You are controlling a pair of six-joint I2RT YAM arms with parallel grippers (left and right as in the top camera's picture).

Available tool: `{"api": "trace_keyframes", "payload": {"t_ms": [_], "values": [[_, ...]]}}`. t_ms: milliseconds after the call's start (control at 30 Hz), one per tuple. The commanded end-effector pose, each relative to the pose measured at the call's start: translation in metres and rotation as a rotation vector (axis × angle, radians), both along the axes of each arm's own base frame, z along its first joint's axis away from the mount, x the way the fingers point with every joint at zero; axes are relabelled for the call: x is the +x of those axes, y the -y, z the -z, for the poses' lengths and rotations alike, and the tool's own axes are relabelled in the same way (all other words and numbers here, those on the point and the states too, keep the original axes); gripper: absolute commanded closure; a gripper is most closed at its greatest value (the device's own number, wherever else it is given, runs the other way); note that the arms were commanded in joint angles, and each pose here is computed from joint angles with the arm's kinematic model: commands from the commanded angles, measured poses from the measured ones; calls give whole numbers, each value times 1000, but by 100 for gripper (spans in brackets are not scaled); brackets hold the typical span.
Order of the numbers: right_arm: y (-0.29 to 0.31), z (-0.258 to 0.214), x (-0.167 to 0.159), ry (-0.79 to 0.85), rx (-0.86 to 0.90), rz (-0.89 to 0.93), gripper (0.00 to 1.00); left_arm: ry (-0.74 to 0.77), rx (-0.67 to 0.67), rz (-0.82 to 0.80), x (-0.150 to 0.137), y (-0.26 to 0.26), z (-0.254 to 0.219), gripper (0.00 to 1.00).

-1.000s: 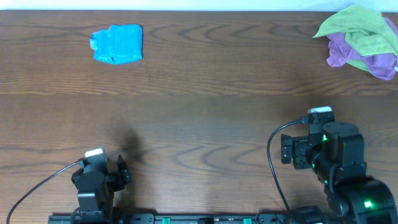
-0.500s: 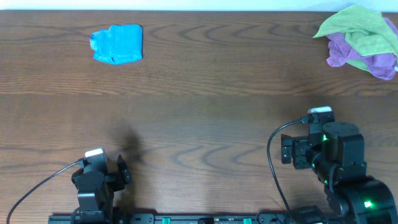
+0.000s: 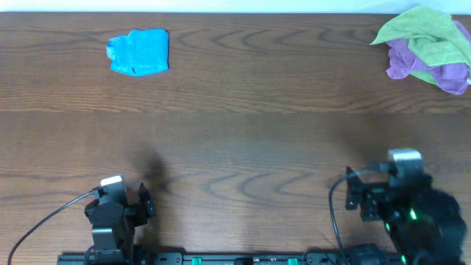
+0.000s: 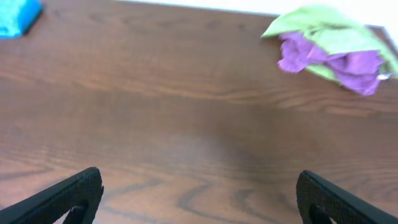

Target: Fold the cloth

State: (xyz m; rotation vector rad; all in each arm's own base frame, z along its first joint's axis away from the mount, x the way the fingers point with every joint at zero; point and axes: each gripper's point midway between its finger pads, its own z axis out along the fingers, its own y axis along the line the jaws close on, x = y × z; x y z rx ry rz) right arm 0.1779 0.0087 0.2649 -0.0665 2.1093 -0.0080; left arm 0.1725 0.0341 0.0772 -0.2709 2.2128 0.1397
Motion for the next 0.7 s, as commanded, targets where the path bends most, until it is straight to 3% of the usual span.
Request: {"api": "trace_keyframes", "payload": {"t_ms": [0, 267, 667], "values": [[9, -9, -11, 69, -17, 27, 1, -71, 2, 5, -7, 0, 22, 5], [12, 5, -34, 186, 3, 31, 1, -71, 2, 5, -7, 0, 22, 5], [-9, 58, -6, 207, 48, -58, 1, -71, 2, 5, -7, 0, 22, 5]]}}
